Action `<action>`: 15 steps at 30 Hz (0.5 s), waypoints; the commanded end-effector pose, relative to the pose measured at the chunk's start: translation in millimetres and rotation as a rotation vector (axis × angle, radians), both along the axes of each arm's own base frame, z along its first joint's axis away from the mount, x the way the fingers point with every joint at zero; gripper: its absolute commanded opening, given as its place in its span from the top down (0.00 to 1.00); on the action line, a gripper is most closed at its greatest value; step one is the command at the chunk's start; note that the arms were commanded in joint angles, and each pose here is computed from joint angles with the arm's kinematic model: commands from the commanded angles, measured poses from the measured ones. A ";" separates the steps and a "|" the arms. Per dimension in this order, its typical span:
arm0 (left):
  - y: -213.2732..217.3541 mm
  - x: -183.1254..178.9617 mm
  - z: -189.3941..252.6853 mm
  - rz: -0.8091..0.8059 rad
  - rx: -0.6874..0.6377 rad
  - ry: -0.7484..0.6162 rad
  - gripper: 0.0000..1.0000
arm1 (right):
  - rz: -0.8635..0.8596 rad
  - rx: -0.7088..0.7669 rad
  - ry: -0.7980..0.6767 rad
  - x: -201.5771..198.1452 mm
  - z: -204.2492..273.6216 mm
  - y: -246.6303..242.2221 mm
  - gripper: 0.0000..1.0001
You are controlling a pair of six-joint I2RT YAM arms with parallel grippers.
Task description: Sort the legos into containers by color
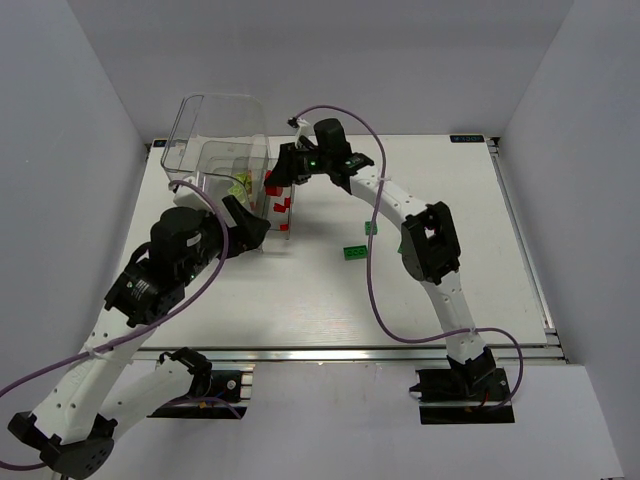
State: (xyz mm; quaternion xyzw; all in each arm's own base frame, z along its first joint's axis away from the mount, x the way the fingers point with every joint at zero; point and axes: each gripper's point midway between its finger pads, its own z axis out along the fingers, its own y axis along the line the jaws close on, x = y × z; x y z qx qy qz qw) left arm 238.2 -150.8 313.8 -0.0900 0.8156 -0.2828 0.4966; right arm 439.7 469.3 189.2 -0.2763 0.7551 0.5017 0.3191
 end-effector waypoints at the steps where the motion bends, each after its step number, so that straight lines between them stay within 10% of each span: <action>1: 4.2 -3.5 11.3 0.018 -0.031 -0.025 0.11 | -0.032 0.050 -0.103 16.7 33.3 -7.3 0.44; 11: -15.7 12.3 5.5 -0.032 -0.036 -0.018 0.15 | -0.007 0.071 -0.189 15.4 56.9 -10.8 0.32; 15: -16.9 15.0 5.3 -0.032 -0.029 -0.016 0.18 | -0.041 0.086 -0.225 22.9 72.6 -17.5 0.49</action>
